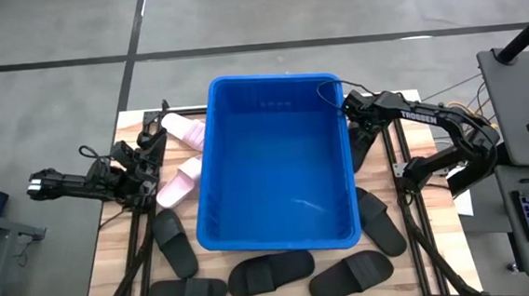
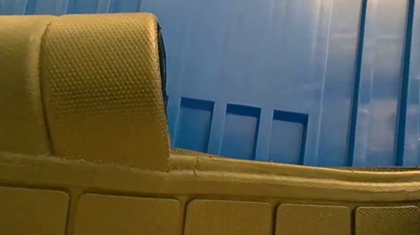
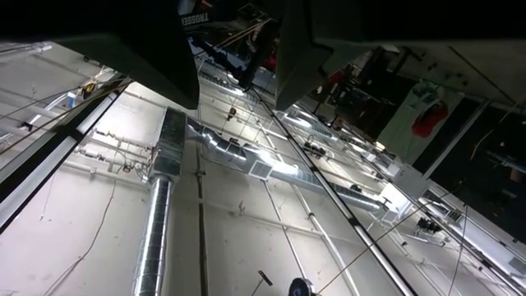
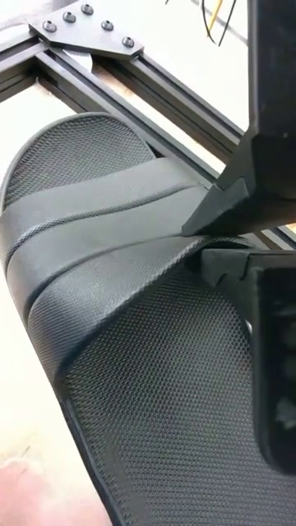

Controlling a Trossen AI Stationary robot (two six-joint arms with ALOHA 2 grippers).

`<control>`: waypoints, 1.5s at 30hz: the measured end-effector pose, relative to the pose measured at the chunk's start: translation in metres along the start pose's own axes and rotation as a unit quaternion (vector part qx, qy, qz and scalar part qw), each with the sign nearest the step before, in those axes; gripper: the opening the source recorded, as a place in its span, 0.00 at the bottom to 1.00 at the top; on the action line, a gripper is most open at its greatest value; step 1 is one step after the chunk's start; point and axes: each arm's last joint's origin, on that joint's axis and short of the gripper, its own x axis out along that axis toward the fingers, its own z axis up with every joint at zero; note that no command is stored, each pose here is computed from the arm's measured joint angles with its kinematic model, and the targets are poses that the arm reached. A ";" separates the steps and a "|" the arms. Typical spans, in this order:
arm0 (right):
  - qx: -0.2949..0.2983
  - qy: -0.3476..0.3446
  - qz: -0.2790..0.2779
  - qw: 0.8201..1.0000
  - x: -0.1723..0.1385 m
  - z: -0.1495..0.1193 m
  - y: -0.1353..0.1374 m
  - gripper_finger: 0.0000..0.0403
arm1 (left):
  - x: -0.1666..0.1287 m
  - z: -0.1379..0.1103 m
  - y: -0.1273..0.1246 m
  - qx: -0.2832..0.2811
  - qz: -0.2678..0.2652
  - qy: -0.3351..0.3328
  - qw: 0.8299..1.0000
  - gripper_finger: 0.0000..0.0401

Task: Pick and place slides into bin
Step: Put the black slide into the blue bin

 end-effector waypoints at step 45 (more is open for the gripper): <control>0.052 -0.128 -0.108 0.985 -0.170 0.010 -0.063 0.03 | 0.000 0.000 0.000 0.000 0.000 0.000 1.000 0.37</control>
